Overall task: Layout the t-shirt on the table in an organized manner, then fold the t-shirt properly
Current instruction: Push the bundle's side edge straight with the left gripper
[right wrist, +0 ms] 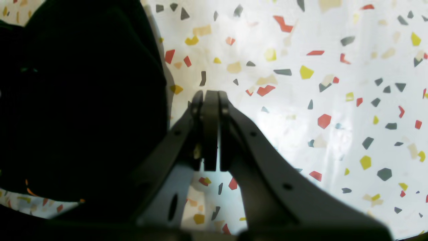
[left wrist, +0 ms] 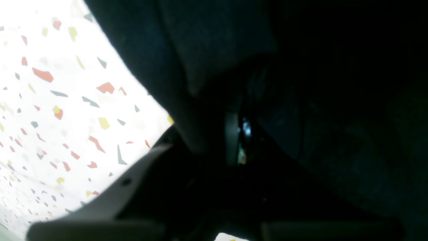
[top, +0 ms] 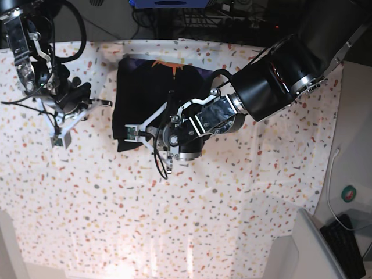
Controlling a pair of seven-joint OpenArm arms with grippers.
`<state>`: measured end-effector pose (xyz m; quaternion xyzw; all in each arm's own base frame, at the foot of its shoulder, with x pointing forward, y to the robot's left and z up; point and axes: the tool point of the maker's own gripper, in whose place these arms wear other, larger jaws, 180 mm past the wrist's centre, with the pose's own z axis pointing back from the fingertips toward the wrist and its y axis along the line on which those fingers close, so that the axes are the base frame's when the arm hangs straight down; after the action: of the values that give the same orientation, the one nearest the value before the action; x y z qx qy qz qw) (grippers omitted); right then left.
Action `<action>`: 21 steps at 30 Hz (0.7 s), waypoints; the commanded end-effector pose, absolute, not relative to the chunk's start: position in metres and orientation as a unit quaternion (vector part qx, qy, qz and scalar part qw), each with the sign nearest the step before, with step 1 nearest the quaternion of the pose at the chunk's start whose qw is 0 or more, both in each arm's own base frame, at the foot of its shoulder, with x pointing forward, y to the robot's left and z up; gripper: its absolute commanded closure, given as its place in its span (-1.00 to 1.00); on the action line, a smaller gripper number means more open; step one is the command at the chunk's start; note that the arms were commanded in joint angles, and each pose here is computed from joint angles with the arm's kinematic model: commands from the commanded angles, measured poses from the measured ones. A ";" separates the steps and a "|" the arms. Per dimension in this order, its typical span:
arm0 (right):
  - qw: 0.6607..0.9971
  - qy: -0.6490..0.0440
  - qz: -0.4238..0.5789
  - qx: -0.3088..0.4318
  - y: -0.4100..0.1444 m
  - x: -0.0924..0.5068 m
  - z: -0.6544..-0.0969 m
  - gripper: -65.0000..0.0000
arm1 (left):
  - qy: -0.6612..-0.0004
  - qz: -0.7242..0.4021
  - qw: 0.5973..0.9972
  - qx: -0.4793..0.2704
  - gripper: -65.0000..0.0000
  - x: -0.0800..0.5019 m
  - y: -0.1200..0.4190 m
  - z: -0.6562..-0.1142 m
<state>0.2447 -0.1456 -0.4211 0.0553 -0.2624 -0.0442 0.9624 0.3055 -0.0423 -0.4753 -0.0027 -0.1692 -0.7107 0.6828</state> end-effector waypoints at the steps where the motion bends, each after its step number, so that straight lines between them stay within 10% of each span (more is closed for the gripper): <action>1: 0.957 -0.281 -0.041 0.055 -0.148 0.253 -0.413 1.00 | -0.166 -0.713 0.681 0.016 0.97 0.314 -0.037 -0.471; 12: 0.958 -0.278 -0.041 0.055 -0.148 0.250 -0.414 1.00 | -0.200 -0.706 0.679 0.018 -0.87 0.332 -0.042 -0.426; 21: 0.958 -0.280 -0.040 0.056 -0.148 0.251 -0.412 1.00 | -0.310 -0.527 0.792 -0.001 -0.76 0.380 0.040 -0.348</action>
<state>0.2412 -0.1460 -0.4222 0.0550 -0.2588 -0.0444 0.9634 0.3789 0.0414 -0.3523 -0.0011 -0.3064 -0.5240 0.7947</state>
